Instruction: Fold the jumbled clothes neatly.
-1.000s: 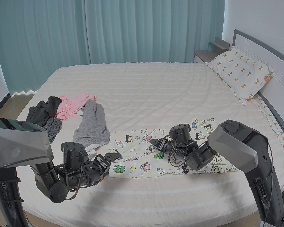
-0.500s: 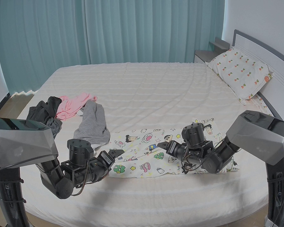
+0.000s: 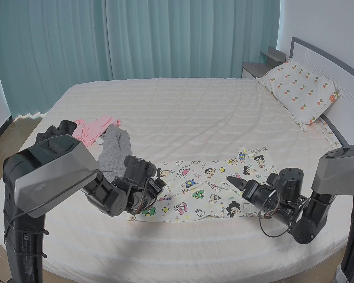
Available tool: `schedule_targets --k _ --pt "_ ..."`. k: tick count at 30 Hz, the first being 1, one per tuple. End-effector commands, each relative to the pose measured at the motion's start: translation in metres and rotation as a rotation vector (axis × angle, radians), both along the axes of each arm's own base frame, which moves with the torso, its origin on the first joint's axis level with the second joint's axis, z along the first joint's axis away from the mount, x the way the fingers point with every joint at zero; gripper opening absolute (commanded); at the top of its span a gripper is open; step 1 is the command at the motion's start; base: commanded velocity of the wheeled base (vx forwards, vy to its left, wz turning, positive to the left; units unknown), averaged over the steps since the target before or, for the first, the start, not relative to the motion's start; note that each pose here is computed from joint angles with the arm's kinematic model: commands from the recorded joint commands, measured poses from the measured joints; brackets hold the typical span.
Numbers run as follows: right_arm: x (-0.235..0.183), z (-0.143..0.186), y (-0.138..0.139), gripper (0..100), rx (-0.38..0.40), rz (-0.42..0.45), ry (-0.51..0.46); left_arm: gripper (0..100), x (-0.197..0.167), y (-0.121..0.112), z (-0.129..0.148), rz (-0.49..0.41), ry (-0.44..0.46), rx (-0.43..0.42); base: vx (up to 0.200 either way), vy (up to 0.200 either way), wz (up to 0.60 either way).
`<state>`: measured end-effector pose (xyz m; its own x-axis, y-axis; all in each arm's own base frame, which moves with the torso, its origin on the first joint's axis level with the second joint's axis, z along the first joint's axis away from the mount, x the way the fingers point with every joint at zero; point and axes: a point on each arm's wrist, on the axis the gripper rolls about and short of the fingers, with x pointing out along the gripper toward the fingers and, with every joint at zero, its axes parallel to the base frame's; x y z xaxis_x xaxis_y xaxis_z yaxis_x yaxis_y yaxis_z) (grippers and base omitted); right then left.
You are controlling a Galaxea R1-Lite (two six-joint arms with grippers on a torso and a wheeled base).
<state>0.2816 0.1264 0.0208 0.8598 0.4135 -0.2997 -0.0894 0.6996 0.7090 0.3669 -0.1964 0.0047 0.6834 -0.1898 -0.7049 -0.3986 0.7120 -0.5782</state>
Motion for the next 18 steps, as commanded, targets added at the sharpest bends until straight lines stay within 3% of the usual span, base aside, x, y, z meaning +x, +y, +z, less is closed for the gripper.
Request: schedule_targets --k 1,15,18 --pt "-0.015 0.004 -0.03 100 0.007 -0.013 0.028 100 0.006 -0.022 -0.015 -0.018 0.011 0.054 0.0 0.0 0.0" --pt "-0.021 -0.002 -0.032 100 -0.004 0.0 0.065 100 0.019 -0.027 -0.022 -0.044 0.038 0.136 0.0 0.0 0.0" --pt "-0.021 -0.002 -0.032 100 -0.004 -0.003 0.065 100 0.035 -0.028 -0.041 -0.04 0.02 0.228 0.0 0.0 0.0"
